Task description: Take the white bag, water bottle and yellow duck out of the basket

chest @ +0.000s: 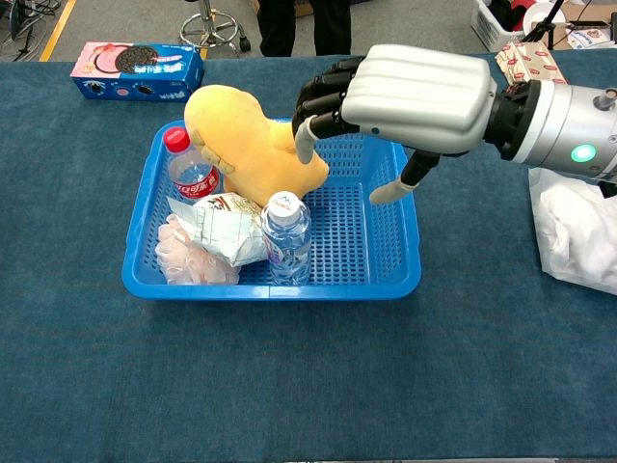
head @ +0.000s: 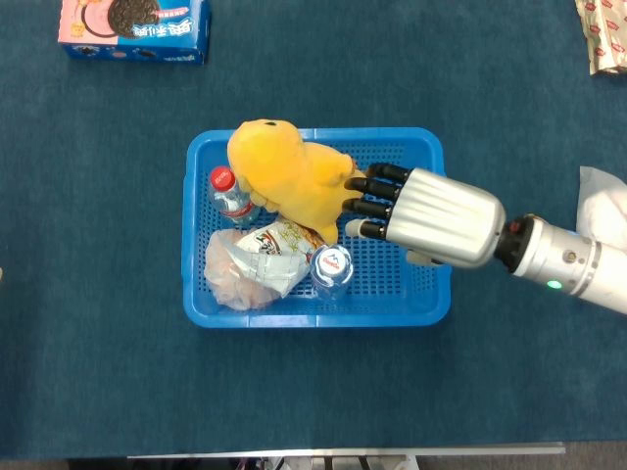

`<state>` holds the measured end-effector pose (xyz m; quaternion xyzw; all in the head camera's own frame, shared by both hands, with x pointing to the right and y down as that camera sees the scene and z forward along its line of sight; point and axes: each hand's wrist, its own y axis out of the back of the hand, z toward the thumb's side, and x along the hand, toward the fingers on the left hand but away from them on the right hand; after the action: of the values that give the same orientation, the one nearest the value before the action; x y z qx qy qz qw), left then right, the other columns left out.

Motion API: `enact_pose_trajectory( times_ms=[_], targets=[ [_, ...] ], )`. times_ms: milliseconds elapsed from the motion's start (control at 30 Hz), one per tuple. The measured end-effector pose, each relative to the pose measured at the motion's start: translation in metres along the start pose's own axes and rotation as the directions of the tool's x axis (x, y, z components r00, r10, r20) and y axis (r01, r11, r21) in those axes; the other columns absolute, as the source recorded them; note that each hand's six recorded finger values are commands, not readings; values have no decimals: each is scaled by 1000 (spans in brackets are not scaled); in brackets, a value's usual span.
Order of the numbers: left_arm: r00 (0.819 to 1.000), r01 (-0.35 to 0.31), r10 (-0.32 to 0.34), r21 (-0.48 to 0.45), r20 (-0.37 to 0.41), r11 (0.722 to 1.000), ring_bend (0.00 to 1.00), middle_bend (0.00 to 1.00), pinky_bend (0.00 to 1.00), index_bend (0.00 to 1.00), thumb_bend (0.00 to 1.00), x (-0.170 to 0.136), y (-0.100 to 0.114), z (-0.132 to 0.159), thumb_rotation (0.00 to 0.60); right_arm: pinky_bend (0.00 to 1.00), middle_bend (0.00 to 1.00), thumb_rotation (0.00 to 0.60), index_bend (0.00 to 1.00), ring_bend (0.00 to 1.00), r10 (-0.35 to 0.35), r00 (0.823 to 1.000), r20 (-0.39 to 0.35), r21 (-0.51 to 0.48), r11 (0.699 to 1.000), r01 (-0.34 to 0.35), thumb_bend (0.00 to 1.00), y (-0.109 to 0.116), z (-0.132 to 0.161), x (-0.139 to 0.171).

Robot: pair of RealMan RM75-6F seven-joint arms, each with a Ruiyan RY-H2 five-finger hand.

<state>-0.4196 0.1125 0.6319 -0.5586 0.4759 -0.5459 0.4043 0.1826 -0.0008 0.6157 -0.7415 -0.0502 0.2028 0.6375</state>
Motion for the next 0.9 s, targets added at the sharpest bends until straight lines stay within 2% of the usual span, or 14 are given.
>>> enact_pose_trajectory(
  times_ms=[333,900],
  targets=[
    [1000,-14,14,-19,-12,1000,251,344,457,487,169,-4,2,-5,600,237,245,600,246,152,5,999,-46,-35,999,-6,0,-5,9,-25],
    [999,-28,27,-38,-27,999,250,344,456,491,170,-11,4,-14,600,243,243,600,243,152,20,993,-114,-132,991,-36,0,-25,28,-50]
  ],
)
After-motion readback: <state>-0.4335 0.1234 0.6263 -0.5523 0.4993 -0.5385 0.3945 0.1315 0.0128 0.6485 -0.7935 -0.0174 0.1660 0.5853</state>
